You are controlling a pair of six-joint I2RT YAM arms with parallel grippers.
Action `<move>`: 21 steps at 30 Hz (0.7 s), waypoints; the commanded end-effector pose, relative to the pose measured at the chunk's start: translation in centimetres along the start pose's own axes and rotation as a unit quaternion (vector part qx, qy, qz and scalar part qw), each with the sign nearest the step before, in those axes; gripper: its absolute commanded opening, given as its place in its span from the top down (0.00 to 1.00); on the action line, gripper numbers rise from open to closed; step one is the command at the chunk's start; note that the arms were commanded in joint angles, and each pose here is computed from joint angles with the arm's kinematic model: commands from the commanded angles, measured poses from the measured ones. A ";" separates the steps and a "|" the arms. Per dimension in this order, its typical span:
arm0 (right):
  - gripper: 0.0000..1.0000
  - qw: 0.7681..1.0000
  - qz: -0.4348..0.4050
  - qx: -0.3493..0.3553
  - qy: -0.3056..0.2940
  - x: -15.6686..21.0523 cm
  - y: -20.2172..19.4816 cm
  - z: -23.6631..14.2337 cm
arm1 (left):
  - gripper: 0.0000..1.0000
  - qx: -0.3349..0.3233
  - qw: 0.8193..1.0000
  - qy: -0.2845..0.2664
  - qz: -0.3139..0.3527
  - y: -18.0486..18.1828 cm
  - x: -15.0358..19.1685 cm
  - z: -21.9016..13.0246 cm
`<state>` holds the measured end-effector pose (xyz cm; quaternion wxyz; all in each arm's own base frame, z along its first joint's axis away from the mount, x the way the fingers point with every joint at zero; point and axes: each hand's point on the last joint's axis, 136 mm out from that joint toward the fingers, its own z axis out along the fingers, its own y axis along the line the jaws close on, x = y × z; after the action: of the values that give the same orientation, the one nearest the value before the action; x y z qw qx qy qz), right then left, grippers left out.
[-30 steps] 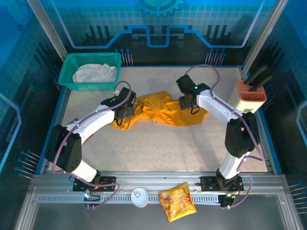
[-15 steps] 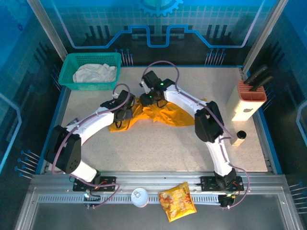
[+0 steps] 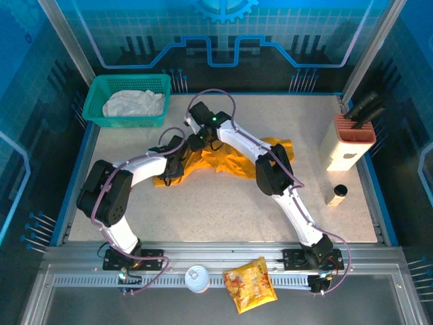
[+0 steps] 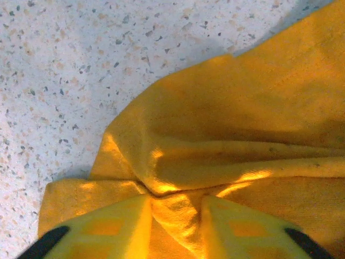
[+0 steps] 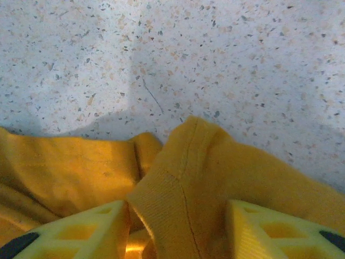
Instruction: Fold and stack the t-shirts
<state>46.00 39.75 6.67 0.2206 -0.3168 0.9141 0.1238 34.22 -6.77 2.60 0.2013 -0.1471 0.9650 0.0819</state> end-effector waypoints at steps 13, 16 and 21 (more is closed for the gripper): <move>1.00 0.995 0.053 0.011 -0.088 -4.5 0.6 -6.9 | 1.00 0.021 0.998 0.036 -0.047 -0.8 1.6 1.6; 1.00 0.989 0.064 -0.007 -0.131 -5.5 1.4 -11.9 | 1.00 0.016 0.998 0.031 -0.056 -0.5 1.6 1.6; 1.00 0.985 0.075 -0.037 -0.154 -2.9 2.4 -16.3 | 1.00 0.015 0.998 0.029 -0.058 -0.3 1.6 1.5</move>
<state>42.84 36.83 18.32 0.3011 -0.2426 0.9061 0.1716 34.62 -7.65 1.64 0.1995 -0.1870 0.9607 0.0475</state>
